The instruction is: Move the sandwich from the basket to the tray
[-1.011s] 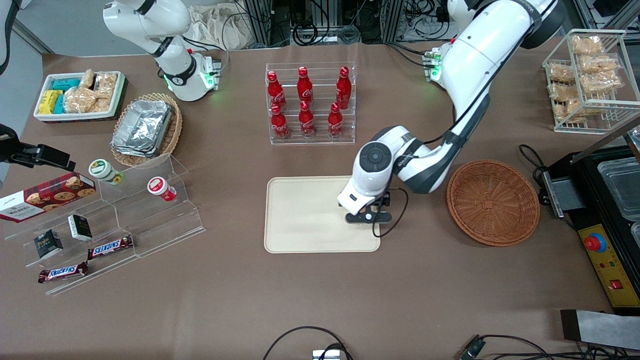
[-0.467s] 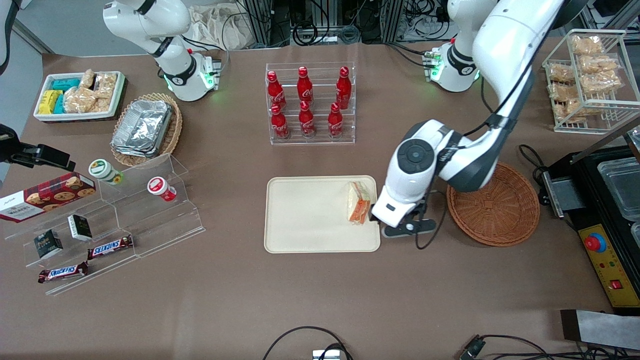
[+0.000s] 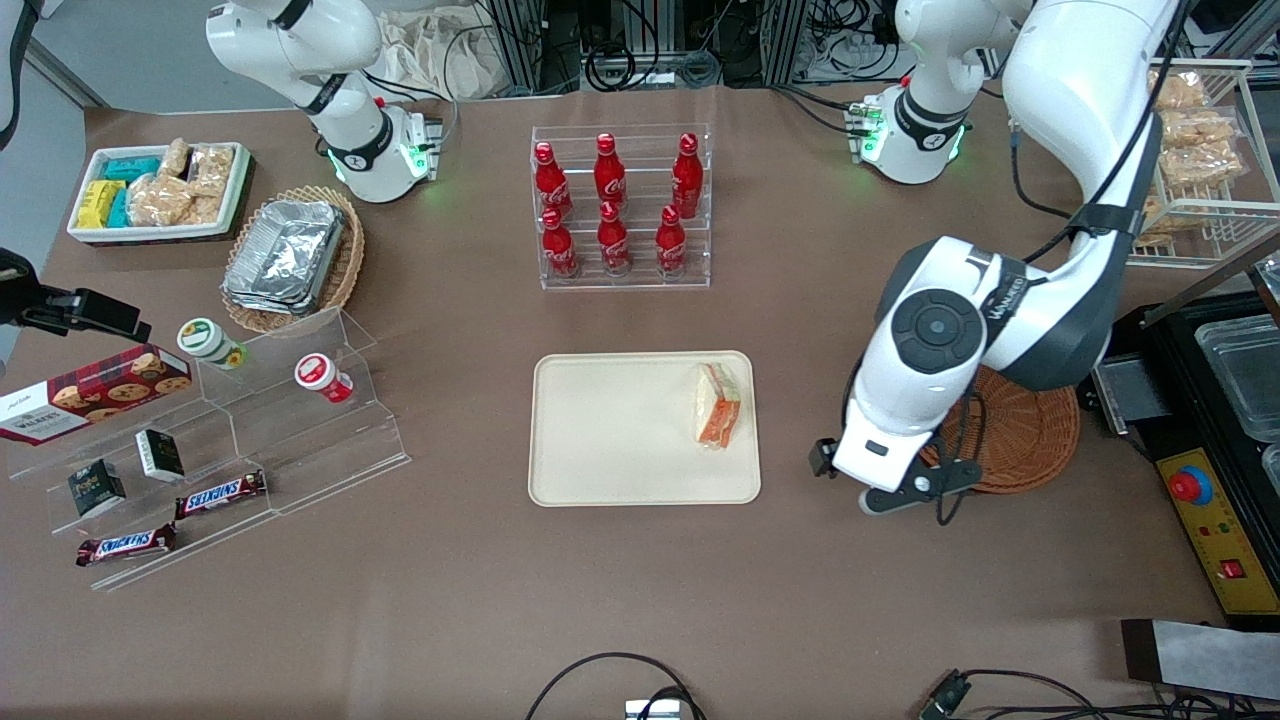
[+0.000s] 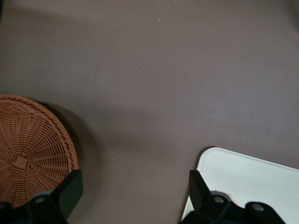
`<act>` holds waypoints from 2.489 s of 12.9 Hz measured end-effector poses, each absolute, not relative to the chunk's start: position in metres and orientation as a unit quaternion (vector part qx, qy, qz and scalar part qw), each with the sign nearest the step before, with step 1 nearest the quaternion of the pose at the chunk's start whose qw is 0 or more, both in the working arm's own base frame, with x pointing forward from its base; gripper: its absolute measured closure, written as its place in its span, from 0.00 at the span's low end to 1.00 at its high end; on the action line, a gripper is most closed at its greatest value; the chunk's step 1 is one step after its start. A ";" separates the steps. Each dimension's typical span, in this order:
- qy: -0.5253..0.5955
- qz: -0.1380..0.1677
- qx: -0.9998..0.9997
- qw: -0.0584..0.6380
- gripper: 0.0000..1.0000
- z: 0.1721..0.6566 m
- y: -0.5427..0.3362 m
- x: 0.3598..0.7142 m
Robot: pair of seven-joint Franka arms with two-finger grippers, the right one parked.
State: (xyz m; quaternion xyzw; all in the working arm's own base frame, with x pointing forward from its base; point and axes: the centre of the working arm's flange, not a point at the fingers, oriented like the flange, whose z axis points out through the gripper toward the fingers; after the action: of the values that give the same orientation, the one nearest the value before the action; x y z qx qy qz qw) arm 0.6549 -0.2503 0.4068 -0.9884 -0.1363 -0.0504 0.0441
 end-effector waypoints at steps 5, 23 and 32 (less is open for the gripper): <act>-0.146 -0.045 -0.987 0.050 0.00 0.409 -0.212 0.668; 0.018 0.011 -0.999 0.035 0.00 0.566 0.008 0.622; 0.036 0.001 -0.999 0.023 0.00 0.644 0.006 0.565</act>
State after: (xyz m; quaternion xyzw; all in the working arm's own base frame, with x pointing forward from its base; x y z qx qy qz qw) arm 0.5649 0.0056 0.6444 -0.9991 0.0356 0.0009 0.0227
